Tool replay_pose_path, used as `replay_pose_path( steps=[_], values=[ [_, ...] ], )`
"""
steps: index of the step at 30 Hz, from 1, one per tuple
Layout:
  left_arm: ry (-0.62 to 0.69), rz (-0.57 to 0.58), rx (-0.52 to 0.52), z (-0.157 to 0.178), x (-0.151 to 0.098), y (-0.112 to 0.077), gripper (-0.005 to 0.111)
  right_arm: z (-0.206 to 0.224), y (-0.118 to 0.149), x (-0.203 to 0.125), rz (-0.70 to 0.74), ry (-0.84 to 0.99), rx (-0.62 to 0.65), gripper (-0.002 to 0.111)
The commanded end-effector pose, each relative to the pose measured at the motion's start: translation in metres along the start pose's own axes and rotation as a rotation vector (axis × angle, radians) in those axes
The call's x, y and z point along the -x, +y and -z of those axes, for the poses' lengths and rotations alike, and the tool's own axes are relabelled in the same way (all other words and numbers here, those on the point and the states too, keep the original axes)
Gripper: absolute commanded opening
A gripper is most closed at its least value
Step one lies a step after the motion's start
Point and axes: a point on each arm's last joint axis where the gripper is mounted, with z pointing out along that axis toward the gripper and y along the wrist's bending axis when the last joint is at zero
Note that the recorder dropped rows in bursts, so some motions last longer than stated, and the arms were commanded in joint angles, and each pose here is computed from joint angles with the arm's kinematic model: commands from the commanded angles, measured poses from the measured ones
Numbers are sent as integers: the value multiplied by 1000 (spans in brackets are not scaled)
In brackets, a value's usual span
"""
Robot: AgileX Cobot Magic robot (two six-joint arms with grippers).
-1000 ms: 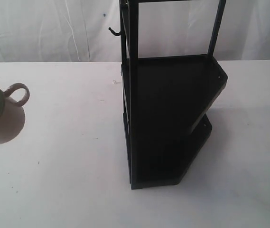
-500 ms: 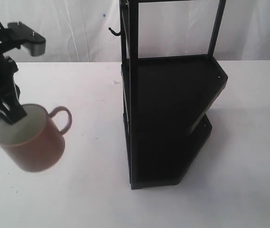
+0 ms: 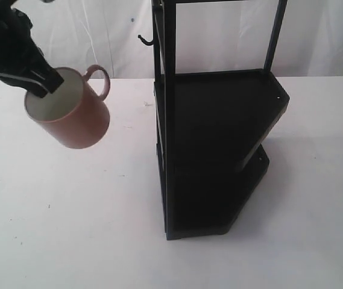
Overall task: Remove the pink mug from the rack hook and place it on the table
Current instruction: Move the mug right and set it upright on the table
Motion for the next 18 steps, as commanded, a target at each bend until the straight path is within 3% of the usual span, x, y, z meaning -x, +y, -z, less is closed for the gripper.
replay_pose_path(
  steps=[1,4,8,18],
  values=[
    [66,10,-32,-25,-5,-5,0,0,0,1,4,-8,-6,0],
    [119,9,-44,-44,-11,-7,0,0,0,1,4,-8,-6,0],
    [93,20,-47,-61,-12,-8,0,0,0,1,4,-8,-6,0],
    [70,25,-45,-64,-10,-8,0,0,0,1,4,-8,-6,0]
  ],
)
